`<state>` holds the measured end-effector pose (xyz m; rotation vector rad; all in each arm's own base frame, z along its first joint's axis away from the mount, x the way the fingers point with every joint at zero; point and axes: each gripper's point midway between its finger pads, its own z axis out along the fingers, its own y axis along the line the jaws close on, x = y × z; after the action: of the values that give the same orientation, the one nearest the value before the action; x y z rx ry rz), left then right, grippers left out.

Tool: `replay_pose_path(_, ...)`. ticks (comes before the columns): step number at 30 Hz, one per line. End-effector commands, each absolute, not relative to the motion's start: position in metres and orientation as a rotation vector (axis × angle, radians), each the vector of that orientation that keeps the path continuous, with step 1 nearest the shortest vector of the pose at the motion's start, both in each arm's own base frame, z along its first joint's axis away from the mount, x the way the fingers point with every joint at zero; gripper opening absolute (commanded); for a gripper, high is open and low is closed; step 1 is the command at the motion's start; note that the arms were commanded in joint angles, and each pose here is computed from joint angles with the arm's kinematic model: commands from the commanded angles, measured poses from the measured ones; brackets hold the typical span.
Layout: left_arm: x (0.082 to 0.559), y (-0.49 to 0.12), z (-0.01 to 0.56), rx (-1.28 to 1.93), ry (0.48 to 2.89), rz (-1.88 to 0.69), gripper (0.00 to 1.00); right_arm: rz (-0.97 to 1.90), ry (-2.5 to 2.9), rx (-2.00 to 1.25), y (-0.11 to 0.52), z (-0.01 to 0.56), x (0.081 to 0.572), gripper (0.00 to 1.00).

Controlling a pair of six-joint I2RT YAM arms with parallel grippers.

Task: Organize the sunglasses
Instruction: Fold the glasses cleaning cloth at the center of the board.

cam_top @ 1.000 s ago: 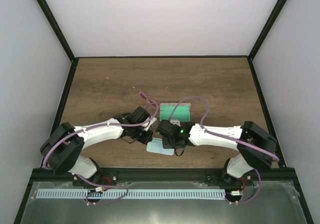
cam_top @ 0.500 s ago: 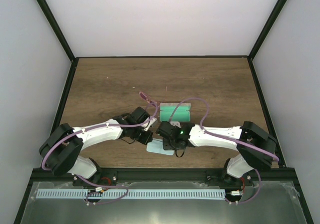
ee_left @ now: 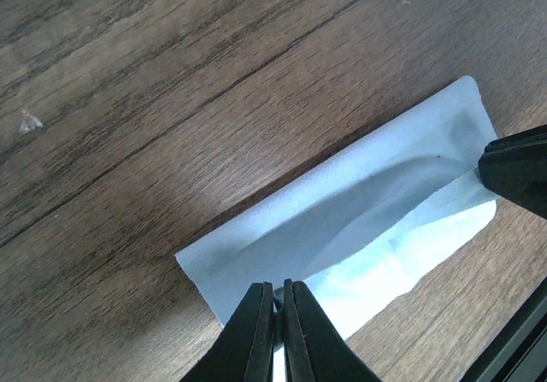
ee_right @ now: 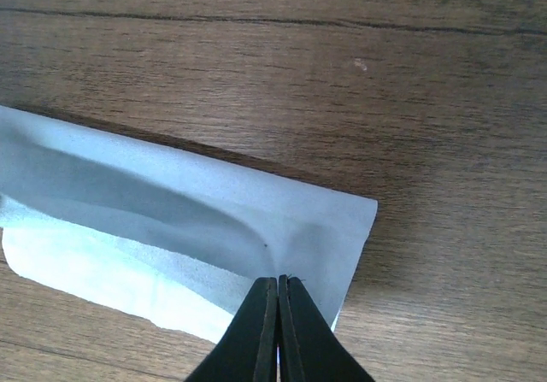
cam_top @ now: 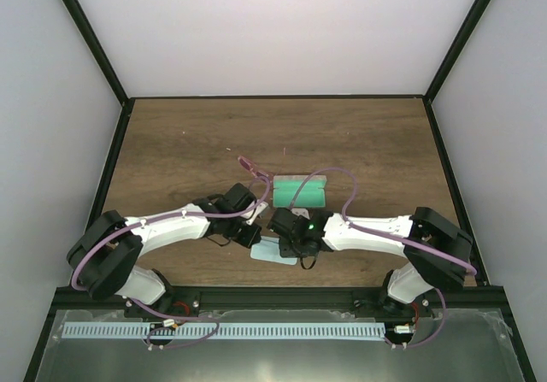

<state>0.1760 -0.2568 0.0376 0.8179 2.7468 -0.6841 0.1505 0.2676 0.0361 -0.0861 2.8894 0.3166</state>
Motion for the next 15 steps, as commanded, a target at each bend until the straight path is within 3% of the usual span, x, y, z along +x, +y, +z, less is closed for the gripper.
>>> replay_pose_path(1,0.1709,-0.2555,0.0364,0.827,2.742,-0.694,0.04,0.311,2.893,-0.073,0.2681,0.0337,0.1475,0.01)
replay_pose_path(15,0.1616,-0.2565,0.0349,0.842,2.757,-0.706,0.04,0.313,2.904,-0.071,0.2692,0.03,0.1435,0.01)
